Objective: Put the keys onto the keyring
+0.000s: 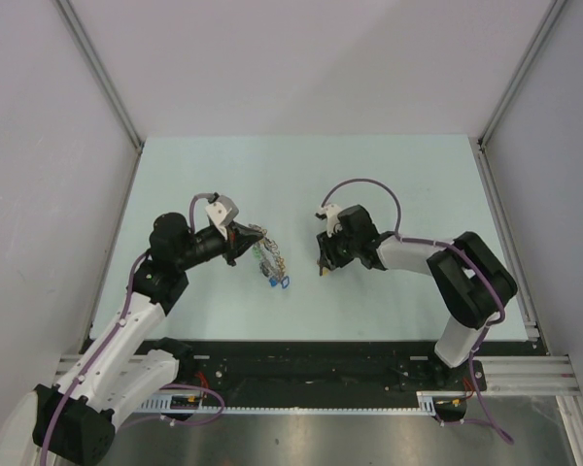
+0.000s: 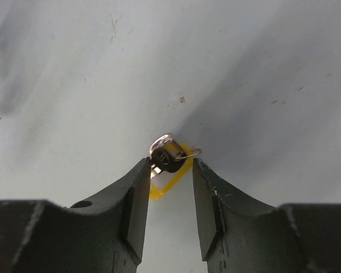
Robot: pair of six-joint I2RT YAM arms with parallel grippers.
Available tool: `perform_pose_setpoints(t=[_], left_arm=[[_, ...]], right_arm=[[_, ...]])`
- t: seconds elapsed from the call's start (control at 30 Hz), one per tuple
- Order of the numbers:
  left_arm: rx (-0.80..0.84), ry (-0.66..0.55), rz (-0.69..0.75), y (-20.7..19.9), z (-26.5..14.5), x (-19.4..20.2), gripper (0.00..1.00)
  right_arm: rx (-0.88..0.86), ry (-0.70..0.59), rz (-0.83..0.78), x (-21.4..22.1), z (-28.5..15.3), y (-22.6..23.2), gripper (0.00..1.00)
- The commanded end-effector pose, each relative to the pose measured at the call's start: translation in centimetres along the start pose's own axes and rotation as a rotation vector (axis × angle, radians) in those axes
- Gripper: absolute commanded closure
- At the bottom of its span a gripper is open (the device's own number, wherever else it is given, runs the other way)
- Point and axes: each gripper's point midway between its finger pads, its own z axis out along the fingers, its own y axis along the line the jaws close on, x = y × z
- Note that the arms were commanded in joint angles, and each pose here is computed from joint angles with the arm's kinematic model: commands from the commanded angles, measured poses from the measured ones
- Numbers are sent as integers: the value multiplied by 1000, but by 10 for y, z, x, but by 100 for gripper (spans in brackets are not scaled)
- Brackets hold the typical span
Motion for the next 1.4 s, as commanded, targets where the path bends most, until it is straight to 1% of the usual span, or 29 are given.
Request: perform_pose_setpoints(t=[0.0, 0.1, 0.13, 0.2, 0.27, 0.37, 0.43, 0.47, 0.53, 0.6, 0.63, 0.67, 0.77, 0.83, 0.97, 1.07, 1.13, 1.37], left_arm=[[-7, -81, 80, 3, -3, -33, 100], [-12, -81, 79, 4, -4, -33, 100], [-12, -81, 78, 4, -4, -33, 100], [-15, -81, 78, 4, -4, -33, 100], [-15, -82, 80, 4, -4, -33, 100], [-17, -85, 82, 4, -5, -34, 100], [-20, -86, 84, 5, -5, -34, 100], [-20, -87, 86, 5, -5, -35, 99], [-22, -90, 88, 4, -6, -35, 100], [-22, -92, 88, 4, -7, -36, 100], [-19, -91, 89, 4, -6, -36, 100], [-19, -94, 92, 4, -7, -37, 100], [-20, -91, 90, 5, -6, -36, 100], [-23, -90, 92, 5, -7, -36, 100], [-23, -87, 92, 5, -6, -35, 100], [-23, -85, 92, 6, -6, -34, 100], [-21, -83, 91, 6, -6, -34, 100], [-22, -83, 93, 6, -6, -34, 99]], right_arm=[[21, 155, 96, 38, -9, 21, 60], [-8, 150, 124, 36, -8, 44, 62], [-19, 148, 132, 36, -7, 52, 63], [-28, 125, 199, 30, -5, 61, 69], [-61, 93, 224, 22, -2, 77, 71], [-130, 33, 198, 7, 1, 96, 70], [-150, 6, 153, 0, -3, 100, 70], [-149, -3, 127, -3, -5, 98, 69], [-143, -37, 16, -12, -15, 93, 69], [-138, -31, -60, -12, -23, 85, 67], [-145, -64, -150, -21, -29, 83, 67], [-148, -26, -179, -11, -33, 79, 66], [-171, -49, -280, -18, -40, 66, 64], [-173, -71, -310, -23, -42, 53, 63], [-220, -71, -323, -19, -33, 38, 61], [-247, -64, -354, -15, -29, 40, 61], [-238, -87, -379, -20, -22, 39, 61], [-242, -53, -402, -8, -8, 39, 61]])
